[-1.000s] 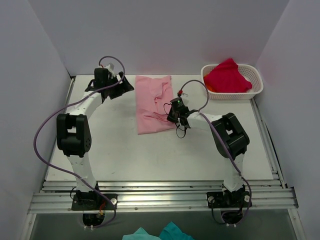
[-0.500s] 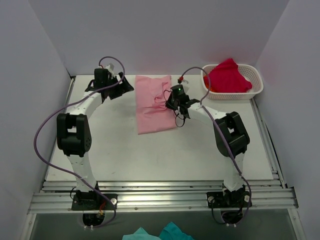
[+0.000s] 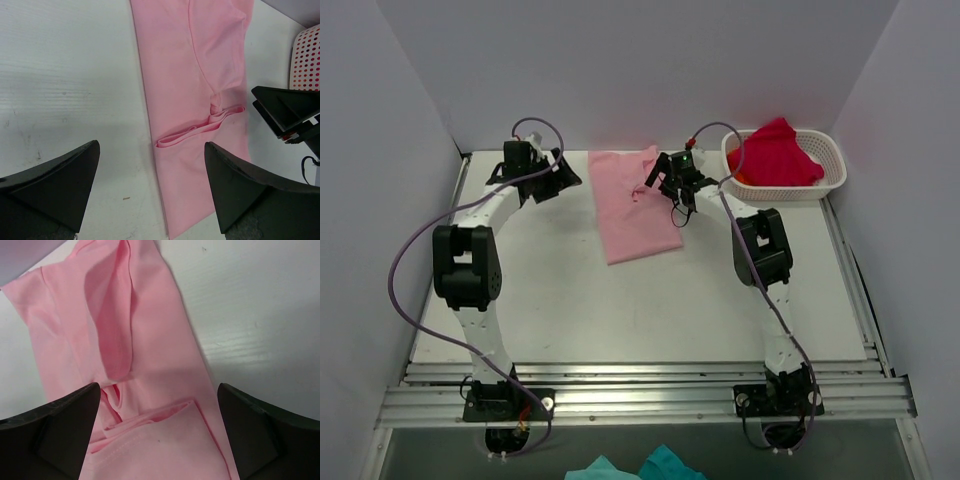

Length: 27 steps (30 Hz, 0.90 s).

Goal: Fold and stack the t-shirts
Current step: Fold the folded rectangular tshirt in 1/3 of the way, then grab one side of the 2/3 rectangular tshirt with both arms

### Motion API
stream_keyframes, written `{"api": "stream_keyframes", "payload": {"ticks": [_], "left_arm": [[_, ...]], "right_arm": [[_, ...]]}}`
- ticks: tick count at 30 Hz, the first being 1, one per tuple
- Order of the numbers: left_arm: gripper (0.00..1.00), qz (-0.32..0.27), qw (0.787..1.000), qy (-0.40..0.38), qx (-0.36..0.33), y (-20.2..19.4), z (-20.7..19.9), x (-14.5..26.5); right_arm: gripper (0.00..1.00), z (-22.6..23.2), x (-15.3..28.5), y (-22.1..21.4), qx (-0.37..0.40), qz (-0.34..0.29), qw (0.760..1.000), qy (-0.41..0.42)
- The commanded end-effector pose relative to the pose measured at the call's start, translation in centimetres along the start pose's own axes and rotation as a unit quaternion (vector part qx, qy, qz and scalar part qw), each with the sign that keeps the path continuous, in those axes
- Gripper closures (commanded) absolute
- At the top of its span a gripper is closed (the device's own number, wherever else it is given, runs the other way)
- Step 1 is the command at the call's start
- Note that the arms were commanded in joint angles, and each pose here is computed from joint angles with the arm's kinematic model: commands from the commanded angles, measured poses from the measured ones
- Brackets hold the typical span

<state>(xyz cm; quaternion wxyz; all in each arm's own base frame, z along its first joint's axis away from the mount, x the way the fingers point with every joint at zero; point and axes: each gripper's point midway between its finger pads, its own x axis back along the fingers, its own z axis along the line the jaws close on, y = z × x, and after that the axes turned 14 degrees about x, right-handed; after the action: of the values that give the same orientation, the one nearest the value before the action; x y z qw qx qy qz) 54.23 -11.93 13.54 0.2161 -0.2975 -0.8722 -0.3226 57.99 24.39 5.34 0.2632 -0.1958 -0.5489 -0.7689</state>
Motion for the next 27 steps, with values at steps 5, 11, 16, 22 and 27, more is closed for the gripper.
{"api": "stream_keyframes", "payload": {"ticks": [5, 11, 16, 22, 27], "left_arm": [[0.05, -0.066, 0.997, -0.027, -0.021, 2.6, -2.8, 2.9], [0.05, -0.095, 0.995, 0.008, 0.015, -1.4, -2.1, 5.6], [0.05, -0.091, 0.995, 0.016, 0.048, -9.1, -1.5, 6.1], [0.05, -0.064, 0.99, -0.007, 0.126, -17.9, -0.7, 5.8], [0.05, -0.058, 0.982, -0.009, 0.182, -21.1, 0.5, 4.6]], "right_arm": [[0.0, 0.8, 3.1, 4.4, 0.018, -0.029, 0.999, -0.02], [0.0, -3.8, 8.2, 0.5, 0.006, -0.03, 0.998, -0.058], [0.0, -5.6, 11.8, -3.2, -0.007, -0.028, 0.998, -0.047], [0.0, -6.8, 13.2, -8.5, -0.025, -0.006, 0.999, -0.033], [0.0, -5.4, 12.6, -10.6, -0.02, 0.012, 1.0, -0.013]]}}
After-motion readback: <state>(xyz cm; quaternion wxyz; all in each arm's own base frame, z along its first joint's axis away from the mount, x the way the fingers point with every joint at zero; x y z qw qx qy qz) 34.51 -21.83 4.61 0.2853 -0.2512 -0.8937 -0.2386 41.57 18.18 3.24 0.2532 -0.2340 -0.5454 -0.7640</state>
